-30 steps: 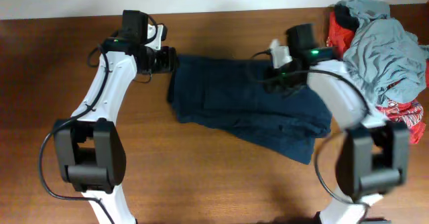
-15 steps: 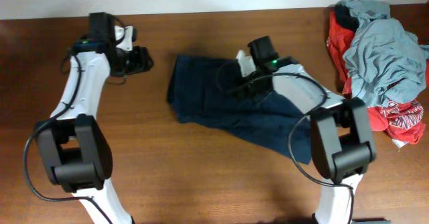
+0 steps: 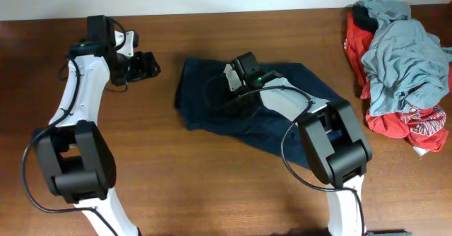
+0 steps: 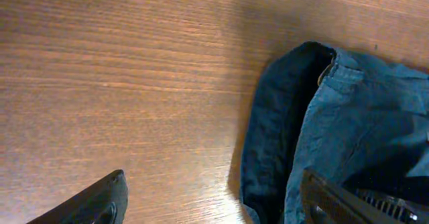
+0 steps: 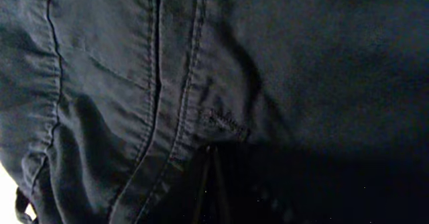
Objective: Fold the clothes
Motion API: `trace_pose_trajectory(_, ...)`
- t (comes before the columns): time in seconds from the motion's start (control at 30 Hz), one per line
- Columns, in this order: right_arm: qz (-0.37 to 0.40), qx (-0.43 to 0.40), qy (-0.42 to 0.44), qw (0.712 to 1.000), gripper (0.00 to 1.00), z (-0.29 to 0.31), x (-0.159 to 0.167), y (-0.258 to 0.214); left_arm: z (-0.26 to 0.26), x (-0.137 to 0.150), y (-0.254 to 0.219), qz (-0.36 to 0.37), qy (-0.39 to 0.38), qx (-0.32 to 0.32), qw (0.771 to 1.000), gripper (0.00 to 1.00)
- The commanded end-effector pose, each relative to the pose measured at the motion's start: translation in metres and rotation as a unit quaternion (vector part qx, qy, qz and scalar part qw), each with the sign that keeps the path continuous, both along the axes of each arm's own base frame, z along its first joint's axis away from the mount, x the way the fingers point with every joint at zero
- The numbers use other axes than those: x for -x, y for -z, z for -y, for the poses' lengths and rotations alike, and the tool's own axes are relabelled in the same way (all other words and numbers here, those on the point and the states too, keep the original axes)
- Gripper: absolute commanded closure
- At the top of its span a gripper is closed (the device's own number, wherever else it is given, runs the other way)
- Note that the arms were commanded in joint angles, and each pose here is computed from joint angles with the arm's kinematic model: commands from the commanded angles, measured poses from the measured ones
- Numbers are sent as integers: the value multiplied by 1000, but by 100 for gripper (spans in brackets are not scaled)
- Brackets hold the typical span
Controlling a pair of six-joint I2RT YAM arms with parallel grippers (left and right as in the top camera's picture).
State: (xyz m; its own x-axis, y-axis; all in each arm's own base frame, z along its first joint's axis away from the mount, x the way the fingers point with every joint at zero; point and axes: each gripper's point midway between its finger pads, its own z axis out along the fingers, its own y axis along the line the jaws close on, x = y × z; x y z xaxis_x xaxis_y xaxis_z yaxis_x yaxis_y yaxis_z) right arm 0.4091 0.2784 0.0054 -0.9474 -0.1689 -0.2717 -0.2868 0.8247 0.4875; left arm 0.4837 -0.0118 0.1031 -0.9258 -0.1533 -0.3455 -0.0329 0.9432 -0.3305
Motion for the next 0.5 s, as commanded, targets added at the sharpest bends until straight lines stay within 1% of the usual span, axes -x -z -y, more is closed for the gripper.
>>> trace_pose_trajectory(0.0,-20,8,-15,1000,92,-15,14,19,-21,-1,6,-7,-16,5,1000,18)
trace_pose_trajectory(0.23,-5,2,-59,998,92,-49,33,16,-59,11,9,-28,-58,9,998,18)
trace_pose_trajectory(0.33,0,-12,-93,996,93,-66,43,8,-61,14,10,-33,-58,10,998,18)
trace_pose_trajectory(0.4,-2,-26,-113,993,96,-75,48,1,-59,15,12,-36,-56,10,998,18)
trace_pose_trajectory(0.47,-6,-29,-118,993,96,-78,47,-9,-53,18,14,-42,-50,14,998,17)
